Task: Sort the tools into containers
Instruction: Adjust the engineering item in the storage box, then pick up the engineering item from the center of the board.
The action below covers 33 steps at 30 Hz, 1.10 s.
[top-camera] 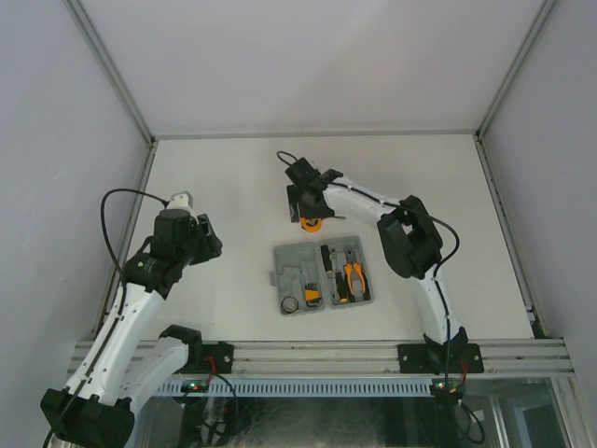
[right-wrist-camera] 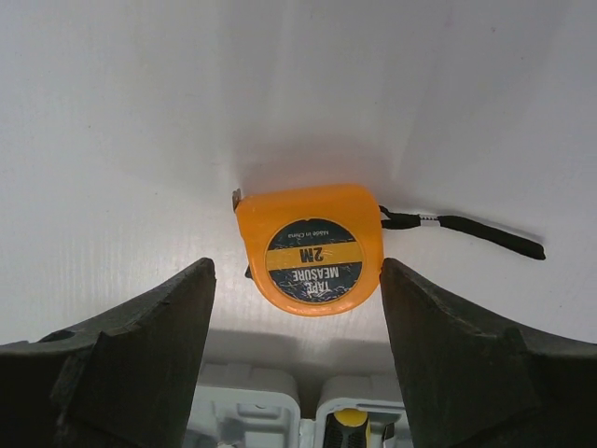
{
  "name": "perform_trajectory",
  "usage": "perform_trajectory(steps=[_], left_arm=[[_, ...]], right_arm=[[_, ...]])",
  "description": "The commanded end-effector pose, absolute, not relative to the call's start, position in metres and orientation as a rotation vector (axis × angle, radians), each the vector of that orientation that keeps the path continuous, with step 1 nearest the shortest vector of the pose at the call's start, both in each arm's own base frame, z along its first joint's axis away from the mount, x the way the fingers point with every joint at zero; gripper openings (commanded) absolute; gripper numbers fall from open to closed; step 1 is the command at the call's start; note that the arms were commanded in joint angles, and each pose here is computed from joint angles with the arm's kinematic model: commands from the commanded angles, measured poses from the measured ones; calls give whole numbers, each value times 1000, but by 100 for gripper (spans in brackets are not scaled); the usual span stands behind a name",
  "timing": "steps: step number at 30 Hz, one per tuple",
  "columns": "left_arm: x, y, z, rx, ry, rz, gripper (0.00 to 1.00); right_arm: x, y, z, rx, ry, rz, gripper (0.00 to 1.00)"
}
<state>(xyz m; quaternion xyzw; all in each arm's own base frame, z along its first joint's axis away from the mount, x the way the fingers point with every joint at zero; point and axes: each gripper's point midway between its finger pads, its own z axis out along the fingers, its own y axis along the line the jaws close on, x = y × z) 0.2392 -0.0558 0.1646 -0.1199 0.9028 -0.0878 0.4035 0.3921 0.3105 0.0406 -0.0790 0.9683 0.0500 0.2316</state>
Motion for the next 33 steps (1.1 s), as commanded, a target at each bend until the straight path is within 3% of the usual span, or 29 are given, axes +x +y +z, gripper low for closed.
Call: perform_trajectory(steps=[1, 33], left_arm=[[250, -58, 184, -280, 2223, -245, 56], [249, -57, 184, -283, 2219, -240, 55]], right_arm=[[407, 314, 64, -178, 2598, 190, 71], [403, 312, 27, -273, 2713, 131, 69]])
